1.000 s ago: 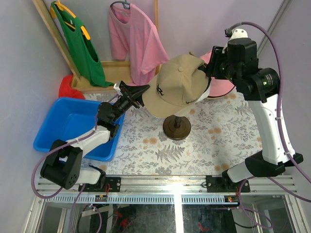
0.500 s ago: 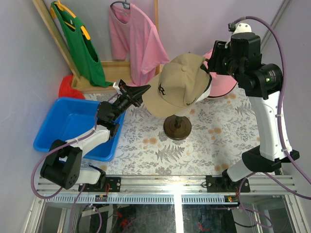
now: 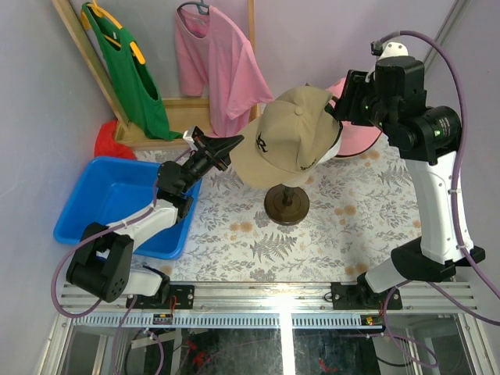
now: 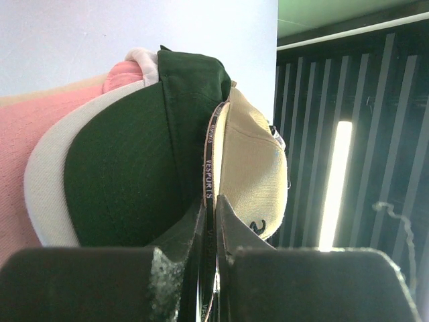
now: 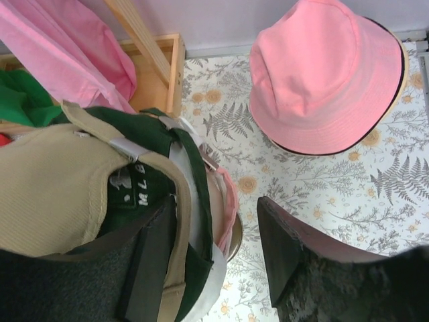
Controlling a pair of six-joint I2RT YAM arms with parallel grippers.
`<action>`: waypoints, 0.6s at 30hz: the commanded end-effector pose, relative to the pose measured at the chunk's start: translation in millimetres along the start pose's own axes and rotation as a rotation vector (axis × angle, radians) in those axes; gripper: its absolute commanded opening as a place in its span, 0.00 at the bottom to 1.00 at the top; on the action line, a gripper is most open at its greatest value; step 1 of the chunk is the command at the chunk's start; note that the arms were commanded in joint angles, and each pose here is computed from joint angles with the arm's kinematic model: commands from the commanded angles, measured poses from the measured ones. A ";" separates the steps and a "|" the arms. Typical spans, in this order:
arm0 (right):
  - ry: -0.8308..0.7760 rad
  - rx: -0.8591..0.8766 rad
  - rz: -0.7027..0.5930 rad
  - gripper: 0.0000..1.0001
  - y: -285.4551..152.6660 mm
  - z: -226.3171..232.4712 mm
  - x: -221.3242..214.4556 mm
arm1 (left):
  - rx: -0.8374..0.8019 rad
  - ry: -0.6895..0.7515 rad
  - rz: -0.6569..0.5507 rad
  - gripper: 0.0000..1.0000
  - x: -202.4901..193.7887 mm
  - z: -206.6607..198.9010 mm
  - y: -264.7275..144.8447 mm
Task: Stack the hats
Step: Stack the hat on the hat.
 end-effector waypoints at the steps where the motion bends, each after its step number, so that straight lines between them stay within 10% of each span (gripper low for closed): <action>1: 0.009 0.011 -0.001 0.59 -13.7 -3.8 -6.9 | 0.030 -0.139 -0.001 0.00 -0.2 1.1 5.2; 18: -0.026 -0.138 0.058 0.53 11.7 -20.1 -32.0 | 0.092 -0.295 -0.203 0.00 16.3 26.3 -18.1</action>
Point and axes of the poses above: each gripper's point midway between its finger pads, its own y axis out along the fingers, its own z axis along the line the jaws close on, x = y × z, the point moved 7 cm from there along -y, back along the fingers, and after that the axes turned 11 degrees about -y, right-handed, at the moved point
